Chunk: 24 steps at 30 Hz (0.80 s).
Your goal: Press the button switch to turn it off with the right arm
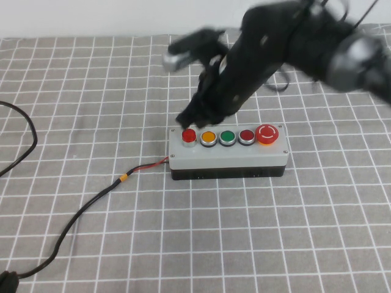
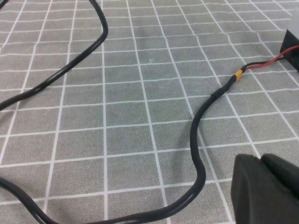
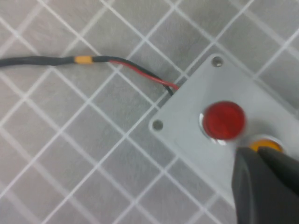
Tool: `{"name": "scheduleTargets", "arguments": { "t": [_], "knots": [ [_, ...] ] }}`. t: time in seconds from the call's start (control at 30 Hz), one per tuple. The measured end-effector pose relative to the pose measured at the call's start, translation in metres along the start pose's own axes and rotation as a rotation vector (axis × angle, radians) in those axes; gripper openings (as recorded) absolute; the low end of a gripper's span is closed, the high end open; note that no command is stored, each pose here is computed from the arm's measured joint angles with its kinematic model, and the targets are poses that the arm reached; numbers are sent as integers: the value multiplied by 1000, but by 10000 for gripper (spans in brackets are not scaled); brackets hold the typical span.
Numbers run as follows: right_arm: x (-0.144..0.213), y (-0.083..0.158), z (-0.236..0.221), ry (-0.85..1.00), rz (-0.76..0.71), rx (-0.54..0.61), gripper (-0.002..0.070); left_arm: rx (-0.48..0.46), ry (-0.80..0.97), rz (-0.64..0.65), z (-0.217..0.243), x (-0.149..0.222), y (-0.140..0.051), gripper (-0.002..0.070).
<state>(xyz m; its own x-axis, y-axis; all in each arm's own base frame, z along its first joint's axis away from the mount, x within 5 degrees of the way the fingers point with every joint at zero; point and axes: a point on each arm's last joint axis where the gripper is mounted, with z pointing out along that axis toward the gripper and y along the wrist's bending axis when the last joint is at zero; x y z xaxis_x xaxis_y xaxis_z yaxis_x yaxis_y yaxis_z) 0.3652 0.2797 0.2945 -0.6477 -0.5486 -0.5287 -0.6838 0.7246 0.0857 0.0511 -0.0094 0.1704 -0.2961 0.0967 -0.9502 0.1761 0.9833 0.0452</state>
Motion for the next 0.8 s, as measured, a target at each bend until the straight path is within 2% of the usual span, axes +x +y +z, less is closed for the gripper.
{"name": "scheduleTargets", "arguments": {
  "t": [0.17, 0.4, 0.63, 0.8],
  "knots": [
    [3, 10, -71, -43, -26, 8, -17, 0, 0, 0, 0, 0, 0, -3],
    [36, 23, -153, -96, -41, 22, -17, 0, 0, 0, 0, 0, 0, -3],
    [98, 32, -222, -174, 25, 78, -17, 0, 0, 0, 0, 0, 0, -3],
    [146, 36, -231, -145, 49, 78, -17, 0, 0, 0, 0, 0, 0, -3]
  ]
}}
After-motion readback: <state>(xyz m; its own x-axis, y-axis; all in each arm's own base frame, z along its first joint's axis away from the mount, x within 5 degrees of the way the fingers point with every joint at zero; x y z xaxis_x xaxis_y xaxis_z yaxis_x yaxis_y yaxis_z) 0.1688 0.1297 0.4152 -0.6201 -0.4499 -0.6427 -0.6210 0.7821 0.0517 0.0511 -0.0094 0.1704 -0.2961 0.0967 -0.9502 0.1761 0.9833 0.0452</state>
